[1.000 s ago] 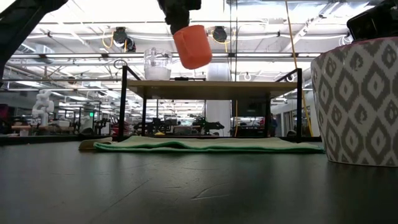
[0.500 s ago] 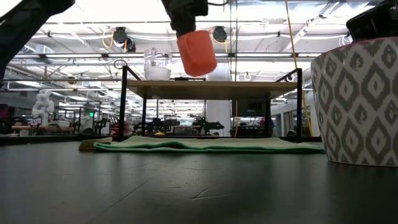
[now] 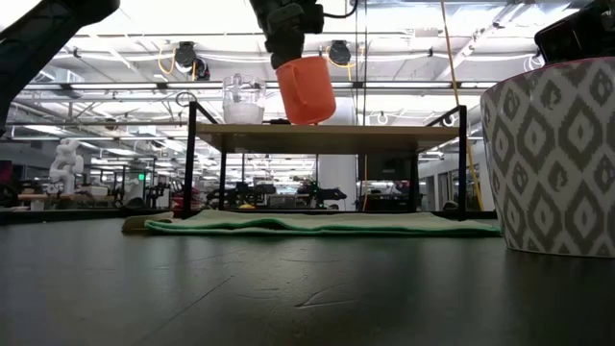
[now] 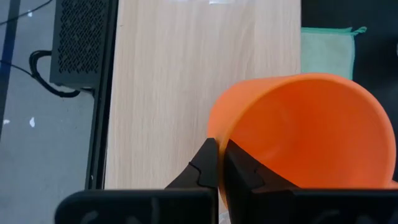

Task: Stack small to large cups/mugs on shelf
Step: Put the orange mug on the shelf

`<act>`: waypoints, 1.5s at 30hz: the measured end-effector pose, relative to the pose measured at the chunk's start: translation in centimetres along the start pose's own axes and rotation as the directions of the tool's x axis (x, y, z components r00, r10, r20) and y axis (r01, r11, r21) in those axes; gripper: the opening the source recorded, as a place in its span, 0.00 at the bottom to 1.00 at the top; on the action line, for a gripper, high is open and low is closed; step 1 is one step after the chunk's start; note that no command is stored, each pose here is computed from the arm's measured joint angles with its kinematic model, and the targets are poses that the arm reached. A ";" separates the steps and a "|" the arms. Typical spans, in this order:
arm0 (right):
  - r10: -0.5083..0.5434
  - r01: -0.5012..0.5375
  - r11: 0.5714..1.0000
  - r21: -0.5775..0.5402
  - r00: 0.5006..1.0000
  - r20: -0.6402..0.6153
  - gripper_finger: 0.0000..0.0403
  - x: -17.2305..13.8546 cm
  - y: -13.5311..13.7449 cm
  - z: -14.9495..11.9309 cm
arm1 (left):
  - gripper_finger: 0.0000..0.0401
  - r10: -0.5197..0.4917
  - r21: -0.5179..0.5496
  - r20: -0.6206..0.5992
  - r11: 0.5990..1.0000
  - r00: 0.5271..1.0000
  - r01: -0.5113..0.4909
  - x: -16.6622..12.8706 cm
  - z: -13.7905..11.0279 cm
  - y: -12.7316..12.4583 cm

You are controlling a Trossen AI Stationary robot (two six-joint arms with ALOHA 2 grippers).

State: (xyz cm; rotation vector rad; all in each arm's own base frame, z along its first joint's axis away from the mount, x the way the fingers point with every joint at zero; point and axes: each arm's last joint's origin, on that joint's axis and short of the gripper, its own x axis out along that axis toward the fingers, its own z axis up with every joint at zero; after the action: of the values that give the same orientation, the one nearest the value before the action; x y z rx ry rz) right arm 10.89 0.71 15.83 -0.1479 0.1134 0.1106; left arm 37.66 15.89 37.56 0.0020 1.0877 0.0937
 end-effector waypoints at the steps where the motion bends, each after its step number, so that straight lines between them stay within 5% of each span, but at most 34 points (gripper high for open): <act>1: 0.000 0.000 1.000 -0.001 1.000 0.000 0.00 0.0 0.0 0.0 | 0.01 -0.001 -0.003 -0.002 1.000 1.000 0.001 0.0 0.0 0.0; 45: 0.000 0.000 1.000 0.005 1.000 0.001 0.00 0.0 0.0 0.0 | 0.02 -0.026 0.054 -0.094 0.998 0.995 0.031 1.8 -0.3 0.0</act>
State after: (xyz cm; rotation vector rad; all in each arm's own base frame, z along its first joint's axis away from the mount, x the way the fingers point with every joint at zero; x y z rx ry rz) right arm 10.89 0.71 15.84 -0.1427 0.1126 0.1101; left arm 38.20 16.02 35.77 0.0318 1.1836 0.0381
